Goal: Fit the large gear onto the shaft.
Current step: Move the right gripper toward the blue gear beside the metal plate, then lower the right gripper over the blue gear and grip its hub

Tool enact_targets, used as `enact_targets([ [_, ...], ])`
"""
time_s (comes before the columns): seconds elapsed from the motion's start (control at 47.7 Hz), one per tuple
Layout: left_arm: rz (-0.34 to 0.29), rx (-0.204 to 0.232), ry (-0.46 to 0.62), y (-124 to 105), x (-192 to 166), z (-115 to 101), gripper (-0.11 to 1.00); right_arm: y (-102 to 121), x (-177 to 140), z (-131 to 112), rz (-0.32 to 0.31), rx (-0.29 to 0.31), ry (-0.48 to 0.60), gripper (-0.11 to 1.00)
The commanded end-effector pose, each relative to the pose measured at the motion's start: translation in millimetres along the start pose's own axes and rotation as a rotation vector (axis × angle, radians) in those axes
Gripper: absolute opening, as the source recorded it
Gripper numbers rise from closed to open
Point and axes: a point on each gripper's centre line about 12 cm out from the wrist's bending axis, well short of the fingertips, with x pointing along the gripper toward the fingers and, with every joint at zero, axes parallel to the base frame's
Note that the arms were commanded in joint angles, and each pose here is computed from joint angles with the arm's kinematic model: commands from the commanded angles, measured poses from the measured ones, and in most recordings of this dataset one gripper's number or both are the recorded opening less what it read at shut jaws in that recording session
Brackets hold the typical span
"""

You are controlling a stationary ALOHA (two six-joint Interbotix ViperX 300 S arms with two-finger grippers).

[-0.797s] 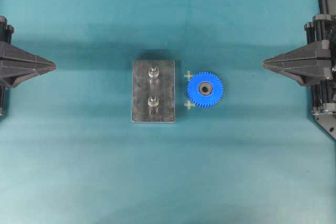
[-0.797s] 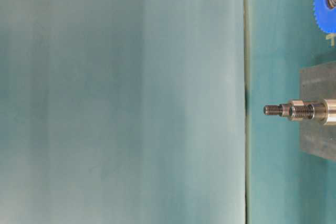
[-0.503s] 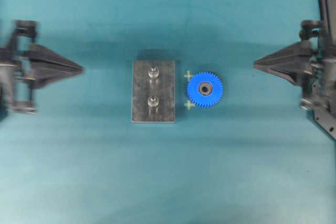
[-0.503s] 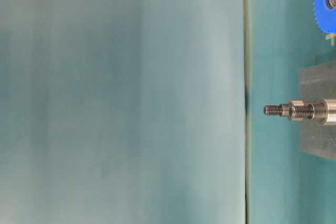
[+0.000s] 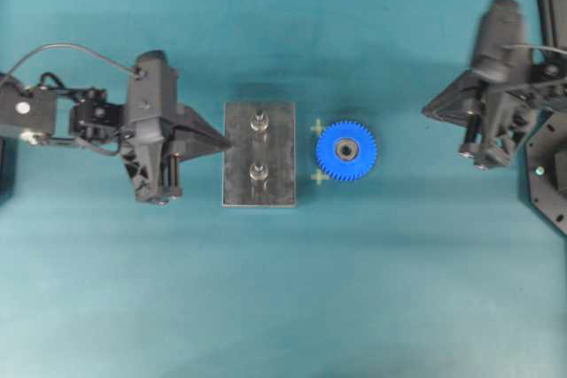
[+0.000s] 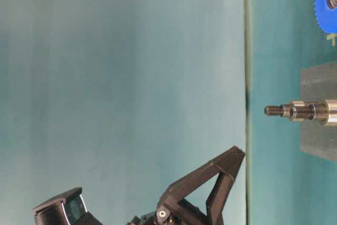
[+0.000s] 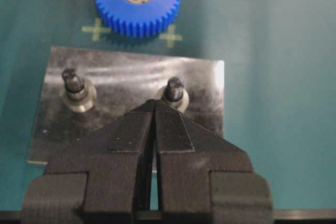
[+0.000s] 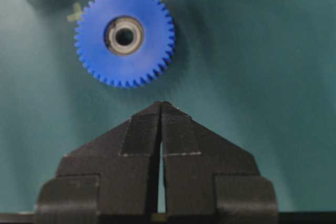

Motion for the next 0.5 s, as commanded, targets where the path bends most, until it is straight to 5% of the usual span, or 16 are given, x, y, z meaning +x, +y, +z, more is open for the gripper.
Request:
enact_targets([
  [0.0, 0.001, 0.008, -0.035, 0.6, -11.0, 10.0, 0.00, 2.5, 4.9, 18.5, 0.001, -0.024, -0.003, 0.01],
  [0.147, 0.003, 0.035, 0.014, 1.0, -22.6, 1.5, 0.00, 10.9, 26.7, 30.9, 0.012, -0.100, 0.068, 0.01],
  [0.294, 0.002, 0.116, 0.089, 1.2, -30.2, -11.4, 0.00, 17.4, 51.1, 40.5, 0.020, -0.169, 0.146, 0.02],
  [0.482, 0.004, 0.172, 0.114, 3.6, -45.0, -27.5, 0.00, 23.9, 83.3, 54.1, 0.024, -0.175, 0.229, 0.38],
])
